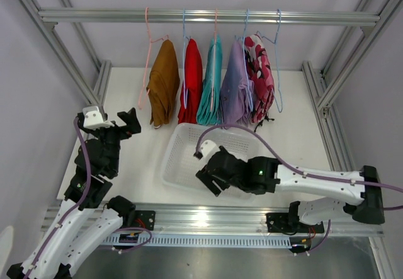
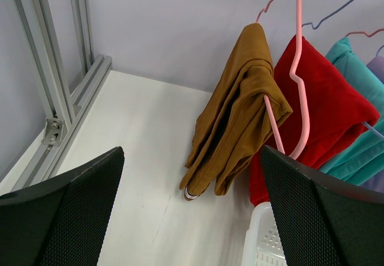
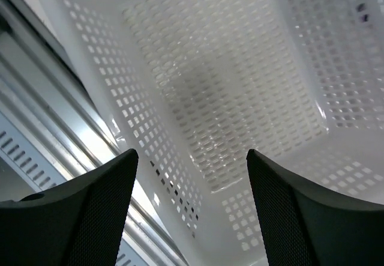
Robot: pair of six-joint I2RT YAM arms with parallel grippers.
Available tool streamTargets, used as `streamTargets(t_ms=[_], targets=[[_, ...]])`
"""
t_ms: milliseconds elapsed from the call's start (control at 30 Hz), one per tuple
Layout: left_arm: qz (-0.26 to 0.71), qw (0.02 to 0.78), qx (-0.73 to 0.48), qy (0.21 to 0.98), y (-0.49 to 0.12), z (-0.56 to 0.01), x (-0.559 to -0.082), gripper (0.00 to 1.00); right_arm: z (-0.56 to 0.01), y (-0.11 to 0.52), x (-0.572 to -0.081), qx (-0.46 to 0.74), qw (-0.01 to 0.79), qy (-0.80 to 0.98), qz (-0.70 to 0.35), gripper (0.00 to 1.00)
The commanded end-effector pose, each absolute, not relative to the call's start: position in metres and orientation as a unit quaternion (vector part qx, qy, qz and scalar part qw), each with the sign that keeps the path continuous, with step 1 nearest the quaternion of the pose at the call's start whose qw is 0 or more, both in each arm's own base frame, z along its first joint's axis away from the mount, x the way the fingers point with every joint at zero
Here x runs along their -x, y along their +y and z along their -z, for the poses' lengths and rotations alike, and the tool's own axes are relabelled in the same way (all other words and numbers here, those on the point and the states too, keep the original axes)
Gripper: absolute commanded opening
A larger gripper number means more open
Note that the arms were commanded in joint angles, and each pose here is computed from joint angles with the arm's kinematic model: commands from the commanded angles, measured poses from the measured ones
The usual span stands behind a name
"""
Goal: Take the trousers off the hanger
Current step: Move the bin to the center of the board, then pick up the bin at the center of the board.
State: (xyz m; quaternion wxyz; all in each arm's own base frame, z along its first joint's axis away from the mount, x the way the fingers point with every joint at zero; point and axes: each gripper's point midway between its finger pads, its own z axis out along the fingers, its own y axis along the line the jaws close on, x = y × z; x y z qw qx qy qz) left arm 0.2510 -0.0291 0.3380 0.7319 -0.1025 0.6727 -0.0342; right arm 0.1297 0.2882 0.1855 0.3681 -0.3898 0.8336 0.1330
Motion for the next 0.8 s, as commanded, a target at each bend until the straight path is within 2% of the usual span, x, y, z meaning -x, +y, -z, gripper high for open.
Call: streamTargets(t_ms=[0,500,633,667,767], targets=[[0.034,0.74,0.098,0.665,-0.029,-0.347,-0.249,0.99,-0.19,0.308,-0.114,0.452,0.35,0.806,-0.157,0.78],[0.04,0.741,0.095,0.664,-0.031,-0.349,-0.248,0.99,-0.107,0.329,-0.078,0.521,0.235,0.802,-0.174,0.8],[0.044,0.739,0.091,0.666,-0.033,-0.348,-0.249,0.99,-0.086,0.328,-0.077,0.517,0.225,0.81,-0.161,0.79],[0.045,0.739,0.089,0.666,-0.034,-0.348,-0.249,0.99,-0.082,0.327,-0.077,0.516,0.223,0.812,-0.157,0.79],[0.044,0.737,0.089,0.668,-0.034,-0.347,-0.25,0.99,-0.066,0.322,-0.077,0.51,0.211,0.822,-0.142,0.67]])
